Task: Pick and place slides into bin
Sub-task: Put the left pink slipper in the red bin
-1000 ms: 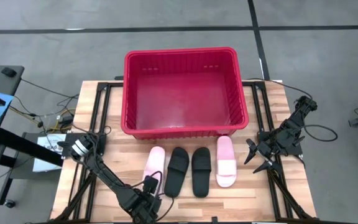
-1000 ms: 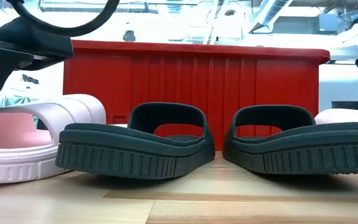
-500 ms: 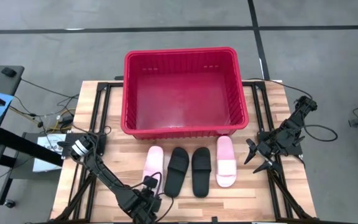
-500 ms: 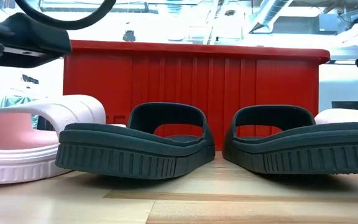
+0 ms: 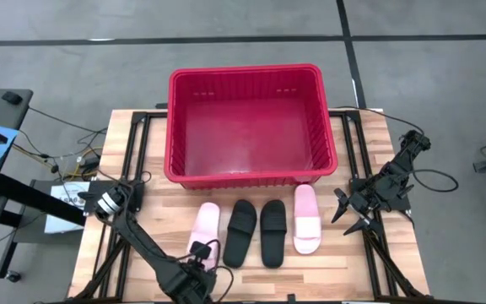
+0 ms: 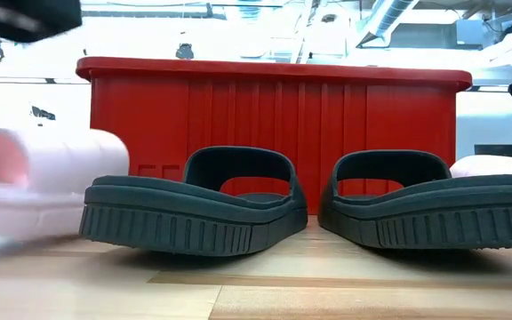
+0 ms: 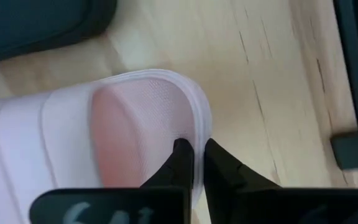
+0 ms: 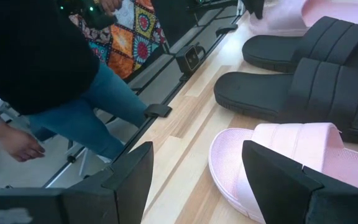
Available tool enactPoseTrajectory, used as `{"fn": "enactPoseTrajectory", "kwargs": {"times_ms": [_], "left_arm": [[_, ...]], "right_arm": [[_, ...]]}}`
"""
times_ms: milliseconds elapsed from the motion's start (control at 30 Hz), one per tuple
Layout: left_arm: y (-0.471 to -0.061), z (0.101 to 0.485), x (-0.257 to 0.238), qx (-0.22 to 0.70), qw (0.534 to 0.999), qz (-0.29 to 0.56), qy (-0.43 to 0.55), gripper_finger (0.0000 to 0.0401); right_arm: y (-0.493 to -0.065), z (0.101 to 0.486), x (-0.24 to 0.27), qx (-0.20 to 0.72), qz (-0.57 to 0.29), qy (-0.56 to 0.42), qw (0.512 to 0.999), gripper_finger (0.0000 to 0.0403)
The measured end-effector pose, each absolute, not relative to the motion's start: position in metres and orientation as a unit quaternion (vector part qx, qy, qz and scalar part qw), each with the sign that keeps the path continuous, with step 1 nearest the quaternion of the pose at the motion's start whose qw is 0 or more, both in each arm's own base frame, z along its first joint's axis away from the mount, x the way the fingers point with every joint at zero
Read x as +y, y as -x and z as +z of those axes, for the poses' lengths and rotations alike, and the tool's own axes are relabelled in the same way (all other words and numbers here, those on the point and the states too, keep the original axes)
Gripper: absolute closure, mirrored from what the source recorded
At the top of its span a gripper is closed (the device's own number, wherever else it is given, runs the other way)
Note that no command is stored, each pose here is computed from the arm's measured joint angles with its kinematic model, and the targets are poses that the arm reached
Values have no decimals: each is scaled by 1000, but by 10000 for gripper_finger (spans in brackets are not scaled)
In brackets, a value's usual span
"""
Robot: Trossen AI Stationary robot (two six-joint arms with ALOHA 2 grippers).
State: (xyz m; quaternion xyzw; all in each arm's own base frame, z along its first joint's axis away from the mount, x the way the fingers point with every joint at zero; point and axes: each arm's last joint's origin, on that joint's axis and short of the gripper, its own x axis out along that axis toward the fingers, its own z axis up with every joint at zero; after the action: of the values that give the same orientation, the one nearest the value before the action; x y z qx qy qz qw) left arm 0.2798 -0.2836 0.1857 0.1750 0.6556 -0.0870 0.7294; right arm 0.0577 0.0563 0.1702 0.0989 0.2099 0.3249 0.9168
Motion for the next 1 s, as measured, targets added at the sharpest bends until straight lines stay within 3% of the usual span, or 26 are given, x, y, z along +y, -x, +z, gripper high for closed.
{"fn": "enactPoseTrajectory", "kwargs": {"times_ms": [200, 600, 1000], "left_arm": [[-270, 222, -297, 657, 725, -93, -185, 401], [-253, 285, -330, 610, 780, -110, -86, 401], [-251, 374, -325, 473, 878, -70, -6, 400]], "right_arm": [[-58, 170, 56, 210, 325, -99, 917, 163], [-58, 170, 56, 210, 325, -99, 917, 163], [-58, 170, 56, 210, 325, -99, 917, 163]]}}
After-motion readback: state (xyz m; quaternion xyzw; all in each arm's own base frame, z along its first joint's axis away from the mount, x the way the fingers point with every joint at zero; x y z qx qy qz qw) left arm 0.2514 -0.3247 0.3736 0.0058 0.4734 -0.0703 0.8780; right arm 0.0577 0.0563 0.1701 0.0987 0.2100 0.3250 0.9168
